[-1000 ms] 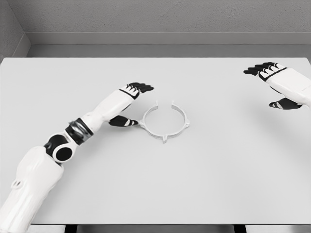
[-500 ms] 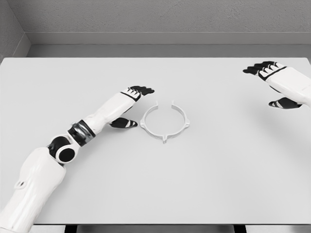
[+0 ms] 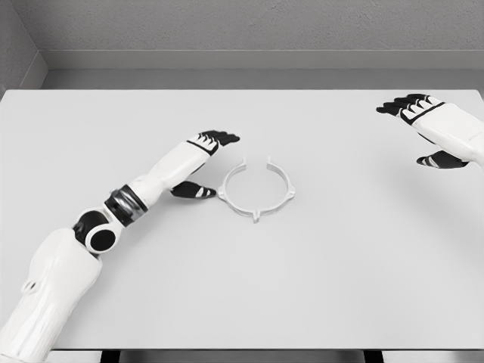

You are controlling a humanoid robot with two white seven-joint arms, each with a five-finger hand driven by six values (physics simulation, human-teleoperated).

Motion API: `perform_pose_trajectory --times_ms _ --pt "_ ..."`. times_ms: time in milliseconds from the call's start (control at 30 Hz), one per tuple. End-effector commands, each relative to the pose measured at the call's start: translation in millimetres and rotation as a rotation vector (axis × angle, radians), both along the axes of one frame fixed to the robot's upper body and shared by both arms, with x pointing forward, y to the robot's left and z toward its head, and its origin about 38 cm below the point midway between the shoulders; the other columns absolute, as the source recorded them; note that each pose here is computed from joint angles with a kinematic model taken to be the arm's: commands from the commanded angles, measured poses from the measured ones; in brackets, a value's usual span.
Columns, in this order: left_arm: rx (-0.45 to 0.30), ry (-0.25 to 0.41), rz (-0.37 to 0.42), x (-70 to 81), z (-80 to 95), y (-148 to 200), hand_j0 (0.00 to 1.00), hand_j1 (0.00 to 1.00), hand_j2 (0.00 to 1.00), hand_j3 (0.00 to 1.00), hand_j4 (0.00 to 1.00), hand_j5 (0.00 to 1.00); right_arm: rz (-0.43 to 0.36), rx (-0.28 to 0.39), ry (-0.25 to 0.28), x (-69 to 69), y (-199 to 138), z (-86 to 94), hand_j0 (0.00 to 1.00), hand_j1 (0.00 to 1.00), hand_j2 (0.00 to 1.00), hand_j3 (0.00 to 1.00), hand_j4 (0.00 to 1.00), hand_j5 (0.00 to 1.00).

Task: Assemble PVC drainage pipe clamps

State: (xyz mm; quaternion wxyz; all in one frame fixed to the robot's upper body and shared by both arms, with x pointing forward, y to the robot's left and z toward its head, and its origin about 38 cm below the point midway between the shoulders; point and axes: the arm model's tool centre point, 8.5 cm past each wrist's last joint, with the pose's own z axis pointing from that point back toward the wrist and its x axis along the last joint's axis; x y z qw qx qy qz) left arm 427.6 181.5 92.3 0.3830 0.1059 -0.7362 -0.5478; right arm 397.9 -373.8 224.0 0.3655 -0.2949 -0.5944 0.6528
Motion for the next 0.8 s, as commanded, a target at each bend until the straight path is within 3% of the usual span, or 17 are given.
perform_pose_trajectory --times_ms 0,767 --pt "-0.007 0.001 0.002 0.2 0.7 0.5 1.00 1.00 1.00 1.00 1.00 1.00 -0.001 0.006 -0.001 0.0 -0.2 0.7 1.00 1.00 1.00 1.00 1.00 1.00" --pt "-0.009 -0.007 -0.009 2.6 3.4 -7.8 1.00 1.00 1.00 1.00 1.00 1.00 0.002 0.008 -0.003 -0.1 1.2 1.0 1.00 1.00 1.00 1.00 1.00 1.00"
